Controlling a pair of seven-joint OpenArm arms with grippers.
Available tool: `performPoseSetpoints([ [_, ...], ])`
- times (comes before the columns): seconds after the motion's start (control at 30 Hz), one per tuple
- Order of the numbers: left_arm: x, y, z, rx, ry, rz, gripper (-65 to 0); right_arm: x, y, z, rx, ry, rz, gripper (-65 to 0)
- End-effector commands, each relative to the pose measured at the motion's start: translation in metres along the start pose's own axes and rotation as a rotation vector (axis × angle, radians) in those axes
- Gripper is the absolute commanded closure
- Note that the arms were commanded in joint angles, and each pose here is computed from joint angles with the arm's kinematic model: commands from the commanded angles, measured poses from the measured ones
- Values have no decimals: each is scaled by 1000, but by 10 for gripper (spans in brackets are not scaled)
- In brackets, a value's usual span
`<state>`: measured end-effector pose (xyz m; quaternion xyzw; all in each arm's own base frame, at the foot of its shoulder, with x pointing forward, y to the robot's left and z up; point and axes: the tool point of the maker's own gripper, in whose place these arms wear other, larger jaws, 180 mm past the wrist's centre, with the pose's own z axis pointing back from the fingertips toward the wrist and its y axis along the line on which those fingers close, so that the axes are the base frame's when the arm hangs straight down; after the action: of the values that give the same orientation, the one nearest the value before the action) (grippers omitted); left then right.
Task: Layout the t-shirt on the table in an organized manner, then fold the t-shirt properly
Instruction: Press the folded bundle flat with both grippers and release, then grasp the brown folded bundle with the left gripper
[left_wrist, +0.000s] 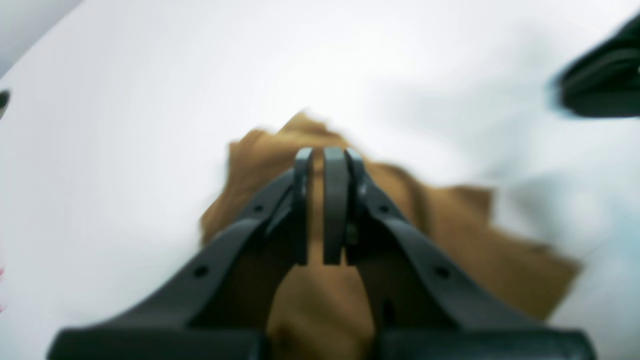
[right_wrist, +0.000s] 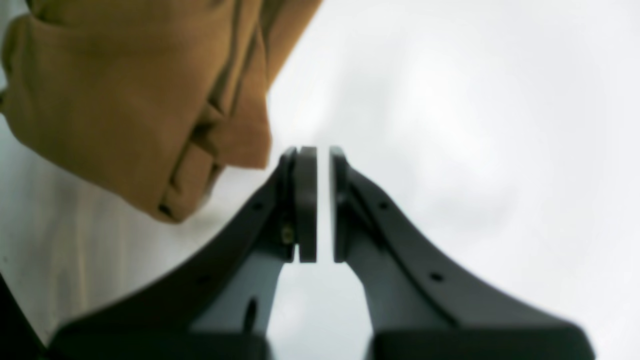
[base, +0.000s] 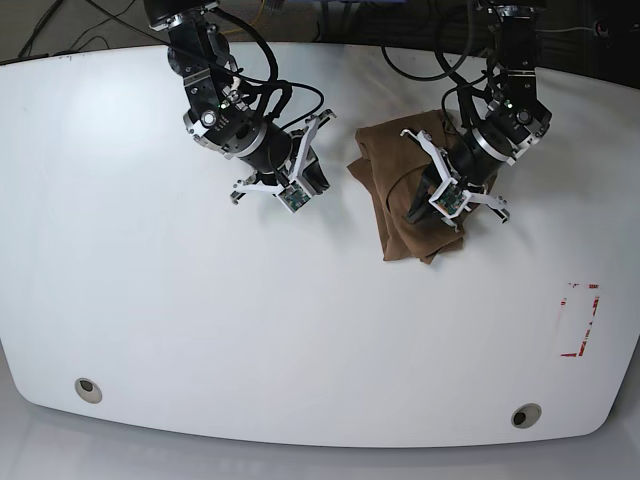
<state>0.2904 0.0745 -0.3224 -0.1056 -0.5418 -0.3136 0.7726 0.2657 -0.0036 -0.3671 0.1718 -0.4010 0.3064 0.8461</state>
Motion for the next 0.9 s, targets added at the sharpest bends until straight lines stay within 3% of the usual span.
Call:
performPoseSetpoints([
  [0.0, 23, 4, -1, 62, -112, 59, -22, 13, -9, 4, -21, -49, -9, -30],
  [0.3, 25, 28, 1, 282, -150, 182, -22, 11, -18, 7, -42, -49, -26, -30],
  [0.43, 17, 20, -8, 289, -102, 133, -22, 11, -18, 7, -41, -49, -26, -30],
  [0.63, 4, -11, -25, 215, -23, 17, -22, 10, -18, 7, -43, -46, -25, -30],
  [0.87, -4, -29, -31, 175, 16, -32, -22, 10, -18, 7, -40, -48, -28, -30],
])
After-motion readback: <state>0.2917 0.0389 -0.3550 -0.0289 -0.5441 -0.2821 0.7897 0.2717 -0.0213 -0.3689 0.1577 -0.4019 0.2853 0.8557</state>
